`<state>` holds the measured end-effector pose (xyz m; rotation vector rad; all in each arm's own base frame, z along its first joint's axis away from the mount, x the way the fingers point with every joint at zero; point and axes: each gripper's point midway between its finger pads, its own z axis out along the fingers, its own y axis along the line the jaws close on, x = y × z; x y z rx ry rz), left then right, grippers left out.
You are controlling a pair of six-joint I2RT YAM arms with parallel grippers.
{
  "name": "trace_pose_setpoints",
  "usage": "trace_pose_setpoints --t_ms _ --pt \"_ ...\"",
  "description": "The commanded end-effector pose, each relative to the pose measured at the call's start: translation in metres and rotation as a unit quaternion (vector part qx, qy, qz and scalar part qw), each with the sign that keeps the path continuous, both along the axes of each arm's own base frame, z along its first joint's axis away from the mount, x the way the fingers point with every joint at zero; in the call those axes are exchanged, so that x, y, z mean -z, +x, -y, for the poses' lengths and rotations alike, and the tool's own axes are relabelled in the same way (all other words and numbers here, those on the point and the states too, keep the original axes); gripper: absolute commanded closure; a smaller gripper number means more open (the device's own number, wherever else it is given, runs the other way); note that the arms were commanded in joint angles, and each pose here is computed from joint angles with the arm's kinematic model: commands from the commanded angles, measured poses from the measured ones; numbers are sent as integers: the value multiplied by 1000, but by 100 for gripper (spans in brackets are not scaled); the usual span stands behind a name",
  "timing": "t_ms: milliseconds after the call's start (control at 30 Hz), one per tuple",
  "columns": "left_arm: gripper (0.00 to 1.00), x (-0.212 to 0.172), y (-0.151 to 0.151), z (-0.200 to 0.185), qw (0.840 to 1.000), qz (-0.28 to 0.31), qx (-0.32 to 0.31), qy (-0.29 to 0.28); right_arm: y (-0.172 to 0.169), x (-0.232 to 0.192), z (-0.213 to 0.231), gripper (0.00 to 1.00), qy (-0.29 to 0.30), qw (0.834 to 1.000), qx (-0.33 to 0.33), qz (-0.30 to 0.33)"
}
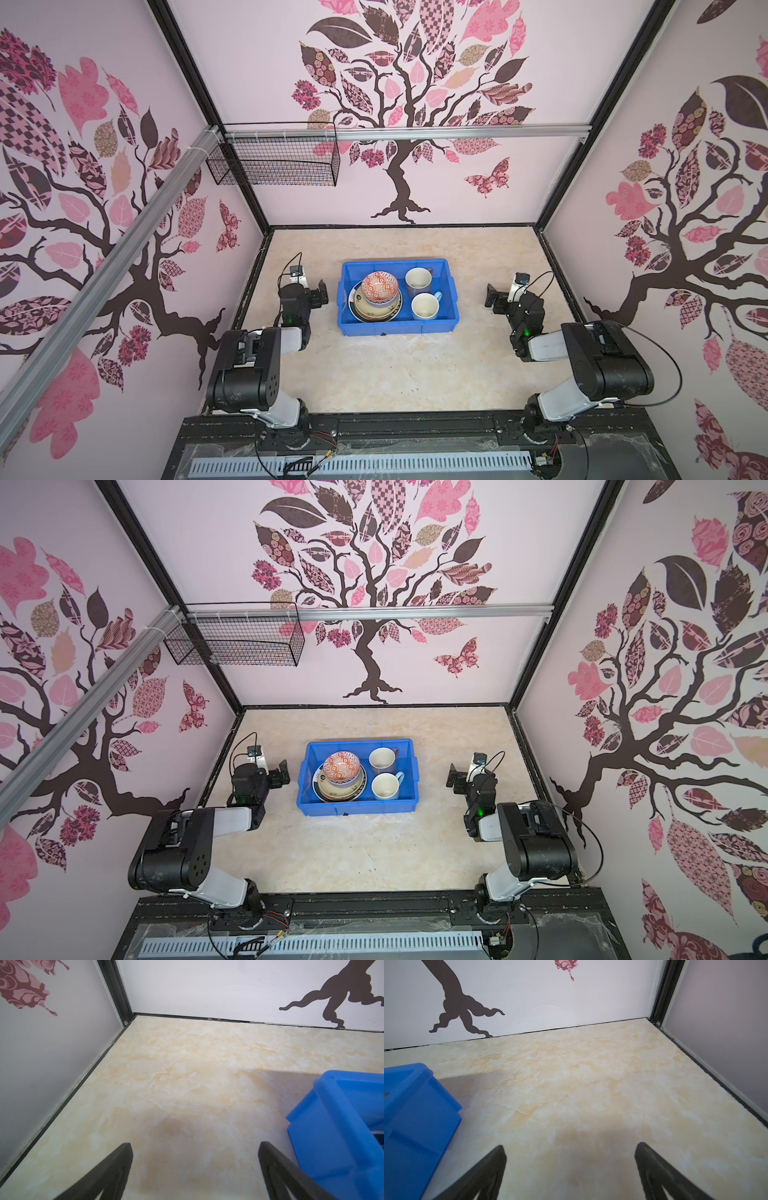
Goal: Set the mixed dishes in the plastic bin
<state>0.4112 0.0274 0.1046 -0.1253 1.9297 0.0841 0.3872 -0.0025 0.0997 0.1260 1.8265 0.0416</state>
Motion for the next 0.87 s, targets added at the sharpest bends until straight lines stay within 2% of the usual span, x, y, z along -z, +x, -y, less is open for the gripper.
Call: trace_pose_setpoints --t_ms 0,833 --pt "1 -2 -5 3 1000 10 -10 16 2 -11 -1 0 -5 1000 -3 16" --pt "1 -1 -4 3 1000 7 -2 6 3 -10 -2 0 -5 1000 -4 12"
